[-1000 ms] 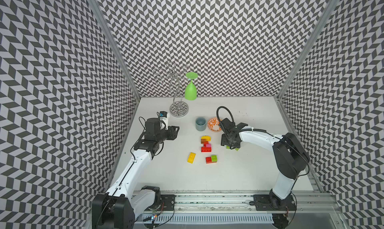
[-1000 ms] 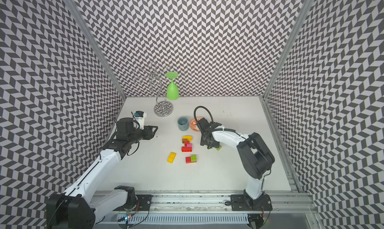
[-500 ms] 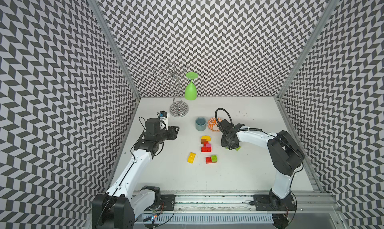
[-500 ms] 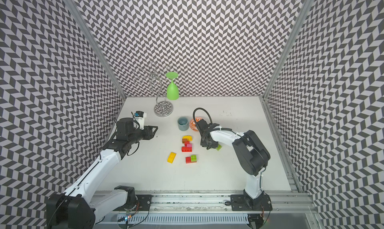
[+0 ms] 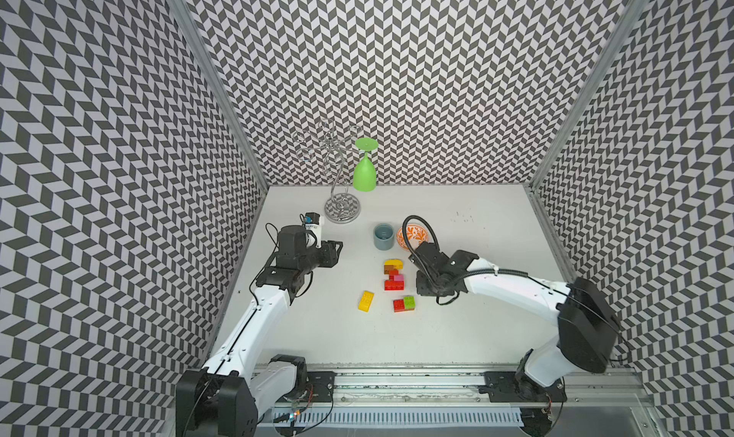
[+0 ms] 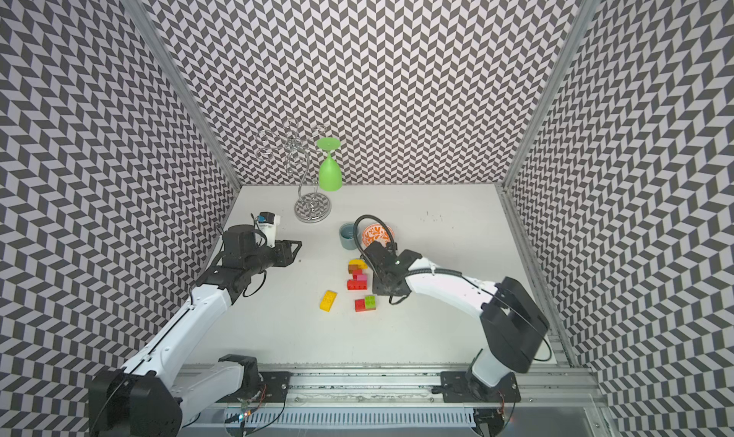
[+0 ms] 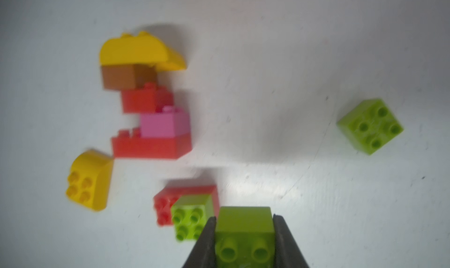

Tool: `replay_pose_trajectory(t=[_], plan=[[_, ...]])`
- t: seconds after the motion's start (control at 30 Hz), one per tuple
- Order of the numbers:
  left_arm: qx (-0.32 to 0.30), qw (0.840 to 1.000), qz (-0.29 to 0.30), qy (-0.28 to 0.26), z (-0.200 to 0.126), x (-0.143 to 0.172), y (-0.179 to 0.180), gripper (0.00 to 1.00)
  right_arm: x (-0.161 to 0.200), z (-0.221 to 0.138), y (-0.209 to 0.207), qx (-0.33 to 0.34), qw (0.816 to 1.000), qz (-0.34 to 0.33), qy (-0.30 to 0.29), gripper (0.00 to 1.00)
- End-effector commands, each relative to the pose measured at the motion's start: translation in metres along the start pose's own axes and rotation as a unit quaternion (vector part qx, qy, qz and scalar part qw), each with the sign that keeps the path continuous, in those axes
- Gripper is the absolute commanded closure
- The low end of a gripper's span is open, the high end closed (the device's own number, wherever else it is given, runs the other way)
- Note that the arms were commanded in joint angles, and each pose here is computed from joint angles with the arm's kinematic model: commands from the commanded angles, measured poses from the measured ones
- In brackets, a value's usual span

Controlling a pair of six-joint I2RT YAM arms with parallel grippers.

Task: Assemble the letter s with lego
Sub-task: Pick up the lego brick from the center of the board, then place the lego brick at the center of the board.

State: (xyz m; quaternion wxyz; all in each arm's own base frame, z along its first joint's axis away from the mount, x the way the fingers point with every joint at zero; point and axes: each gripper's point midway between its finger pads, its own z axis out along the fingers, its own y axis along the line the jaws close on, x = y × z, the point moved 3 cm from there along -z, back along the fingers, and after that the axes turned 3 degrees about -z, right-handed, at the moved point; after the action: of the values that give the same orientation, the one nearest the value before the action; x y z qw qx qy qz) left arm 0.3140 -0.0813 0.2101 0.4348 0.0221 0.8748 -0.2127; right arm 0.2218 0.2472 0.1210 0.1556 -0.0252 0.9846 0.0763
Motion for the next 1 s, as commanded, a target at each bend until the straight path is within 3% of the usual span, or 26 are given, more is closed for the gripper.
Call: replay_pose_trajectory(t=[0.0,0.13,0.33,0.43,0.53,0.77,0.97], plan=[[-0.003,1.000,-0.004,-0.010,-0.003,-0.003,0.002,0.48,0.042,0.002,0.007,0.002,0.999,0.011,0.043,0.86],[-0.005,1.000,-0.004,-0.012,-0.004,-0.002,0.002,0.48,0.067,0.014,0.032,-0.023,0.998,-0.001,0.066,0.86],[-0.005,1.000,-0.004,-0.013,-0.004,-0.003,0.002,0.48,0.073,0.045,0.051,-0.030,0.996,-0.008,0.085,0.79],[-0.005,1.000,-0.003,-0.013,-0.005,-0.002,0.002,0.48,0.076,0.055,0.053,-0.023,0.995,-0.012,0.094,0.72],[-0.005,1.000,-0.002,-0.014,-0.005,-0.003,0.002,0.47,0.076,0.058,0.053,-0.013,0.995,-0.013,0.099,0.56],[-0.006,1.000,-0.002,-0.013,-0.005,-0.003,0.002,0.46,0.043,0.010,0.049,0.001,0.999,-0.009,0.042,0.27],[-0.005,1.000,-0.003,-0.013,-0.005,-0.003,0.002,0.46,-0.018,-0.024,0.004,0.016,0.998,0.059,-0.013,0.22]])
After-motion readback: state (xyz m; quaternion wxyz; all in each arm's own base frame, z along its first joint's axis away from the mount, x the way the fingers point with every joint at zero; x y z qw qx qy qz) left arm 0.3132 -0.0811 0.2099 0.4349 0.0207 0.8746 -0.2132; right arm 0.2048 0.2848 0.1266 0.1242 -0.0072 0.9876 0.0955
